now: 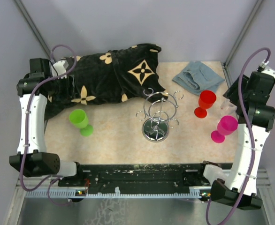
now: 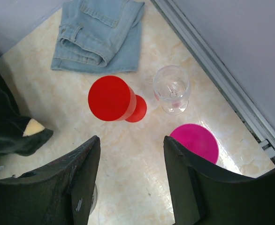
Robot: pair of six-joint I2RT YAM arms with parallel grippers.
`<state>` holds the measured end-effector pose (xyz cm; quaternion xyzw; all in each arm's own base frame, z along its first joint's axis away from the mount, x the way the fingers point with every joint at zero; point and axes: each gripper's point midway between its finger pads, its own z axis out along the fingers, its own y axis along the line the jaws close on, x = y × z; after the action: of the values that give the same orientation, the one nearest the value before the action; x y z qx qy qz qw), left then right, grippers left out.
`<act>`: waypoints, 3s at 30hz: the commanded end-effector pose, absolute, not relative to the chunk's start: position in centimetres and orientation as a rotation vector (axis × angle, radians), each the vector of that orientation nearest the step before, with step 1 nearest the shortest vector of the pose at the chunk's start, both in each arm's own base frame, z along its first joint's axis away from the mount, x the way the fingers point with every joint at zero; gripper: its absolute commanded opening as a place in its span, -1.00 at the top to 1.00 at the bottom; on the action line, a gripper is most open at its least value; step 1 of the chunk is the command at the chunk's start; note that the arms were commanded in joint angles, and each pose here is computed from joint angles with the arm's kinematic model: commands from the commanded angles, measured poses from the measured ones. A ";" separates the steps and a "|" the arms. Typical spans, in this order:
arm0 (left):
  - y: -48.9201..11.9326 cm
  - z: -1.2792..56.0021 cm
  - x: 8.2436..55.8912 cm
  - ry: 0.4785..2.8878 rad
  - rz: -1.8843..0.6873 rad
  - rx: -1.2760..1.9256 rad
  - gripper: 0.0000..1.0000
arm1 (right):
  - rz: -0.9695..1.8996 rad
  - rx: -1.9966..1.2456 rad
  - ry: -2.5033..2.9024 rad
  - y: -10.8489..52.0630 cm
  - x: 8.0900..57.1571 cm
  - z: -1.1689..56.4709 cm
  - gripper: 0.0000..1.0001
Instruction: Take the wine glass off the wine glass rack
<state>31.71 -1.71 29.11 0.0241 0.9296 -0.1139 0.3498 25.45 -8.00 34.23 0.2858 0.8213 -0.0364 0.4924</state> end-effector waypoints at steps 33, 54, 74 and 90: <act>2.8 16.0 27.4 2.689 -0.124 0.212 1.00 | -0.071 0.636 1.928 -7.7 25.4 37.4 -0.13; -15.8 37.0 37.9 2.154 -0.480 0.691 1.00 | -0.154 0.700 1.867 -9.2 24.6 39.8 -0.15; -24.8 40.8 34.6 1.875 -0.719 0.944 1.00 | 0.627 0.023 1.807 7.8 30.7 47.3 -0.15; -20.8 38.5 38.0 1.977 -0.338 0.736 1.00 | 0.495 -0.164 1.964 24.4 35.7 45.1 -0.14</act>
<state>37.61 -21.93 36.00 0.3308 0.8205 -0.1660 0.4356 35.10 22.99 44.86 -0.0865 0.8235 0.2464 0.5036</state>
